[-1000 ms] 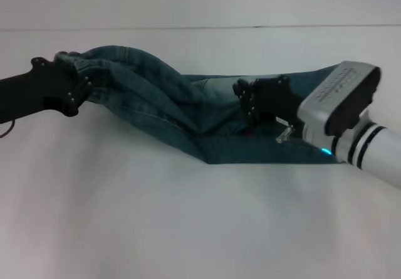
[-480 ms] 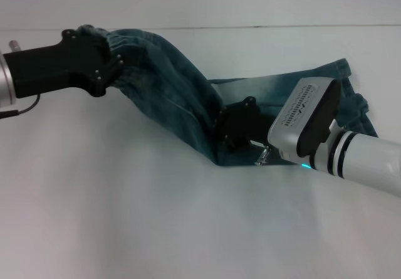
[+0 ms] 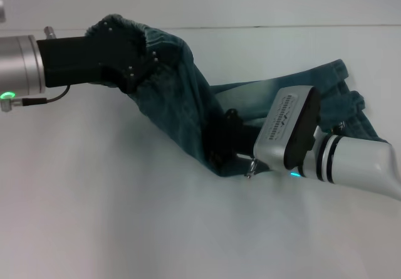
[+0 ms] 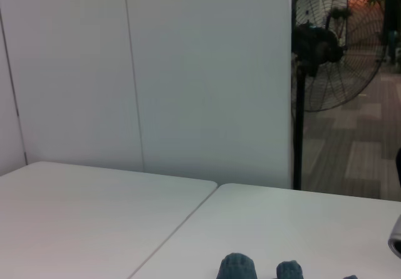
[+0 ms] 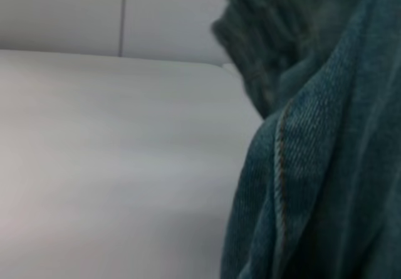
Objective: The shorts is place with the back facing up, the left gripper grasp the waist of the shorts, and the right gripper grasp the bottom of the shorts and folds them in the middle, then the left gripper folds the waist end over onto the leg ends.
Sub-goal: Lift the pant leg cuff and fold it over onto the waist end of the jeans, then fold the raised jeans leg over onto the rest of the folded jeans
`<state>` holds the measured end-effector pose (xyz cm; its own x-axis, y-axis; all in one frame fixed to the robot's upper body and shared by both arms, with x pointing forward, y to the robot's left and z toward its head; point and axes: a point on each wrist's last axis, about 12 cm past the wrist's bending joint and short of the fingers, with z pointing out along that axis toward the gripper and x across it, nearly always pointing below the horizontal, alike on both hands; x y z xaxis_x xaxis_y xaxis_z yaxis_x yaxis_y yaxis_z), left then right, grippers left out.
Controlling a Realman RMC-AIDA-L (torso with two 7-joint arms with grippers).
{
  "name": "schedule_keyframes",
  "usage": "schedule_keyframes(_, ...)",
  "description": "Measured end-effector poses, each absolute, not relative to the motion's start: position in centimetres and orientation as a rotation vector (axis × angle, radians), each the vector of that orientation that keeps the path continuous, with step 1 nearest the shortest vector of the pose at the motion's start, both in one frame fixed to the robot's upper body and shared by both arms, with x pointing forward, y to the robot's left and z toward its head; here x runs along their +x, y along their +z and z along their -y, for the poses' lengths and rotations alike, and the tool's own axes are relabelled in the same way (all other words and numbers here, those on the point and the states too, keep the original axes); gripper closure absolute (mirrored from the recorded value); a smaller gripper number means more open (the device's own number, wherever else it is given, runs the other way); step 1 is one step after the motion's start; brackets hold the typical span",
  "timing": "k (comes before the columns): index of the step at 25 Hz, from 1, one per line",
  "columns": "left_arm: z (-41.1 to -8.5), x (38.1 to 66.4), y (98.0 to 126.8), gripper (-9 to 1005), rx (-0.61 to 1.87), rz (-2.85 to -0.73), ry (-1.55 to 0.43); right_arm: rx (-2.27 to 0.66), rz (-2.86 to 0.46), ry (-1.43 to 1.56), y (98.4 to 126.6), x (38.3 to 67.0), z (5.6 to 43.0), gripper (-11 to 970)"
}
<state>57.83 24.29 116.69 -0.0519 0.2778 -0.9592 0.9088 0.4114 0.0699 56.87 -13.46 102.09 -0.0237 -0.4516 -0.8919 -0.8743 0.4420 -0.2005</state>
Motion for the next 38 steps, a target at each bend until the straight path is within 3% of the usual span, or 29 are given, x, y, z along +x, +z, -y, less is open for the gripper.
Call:
schedule_keyframes(9,-23.7,58.2,116.6,958,1.093,-1.584,-0.720,-1.169,-1.642,0.526,101.8,56.2,13.8,961)
schedule_keyframes(14,-23.1,58.6,116.2,957,1.102,-1.607,-0.688,-1.065,-1.604,0.479,101.6,55.6,18.7,960)
schedule_keyframes(16,-22.6,58.7,116.0,957,1.116,-1.612,-0.676,-1.003,-1.573,0.461,102.0,54.8,22.4,960)
schedule_keyframes(18,-22.0,58.9,116.0,957,1.139,-1.610,-0.673,-0.993,-1.570,0.463,102.1,54.5,23.2,960)
schedule_keyframes(24,-17.9,59.1,116.2,958,1.322,-1.556,-0.702,-0.909,-1.622,0.450,102.1,52.4,27.5,960)
schedule_keyframes(32,-9.7,60.0,115.4,955,1.598,-1.495,-0.694,-0.965,-1.633,0.494,101.3,51.3,26.8,960)
schedule_keyframes(38,-6.4,60.8,115.2,953,1.665,-1.488,-0.641,-0.998,-1.648,0.534,100.9,50.9,26.2,961)
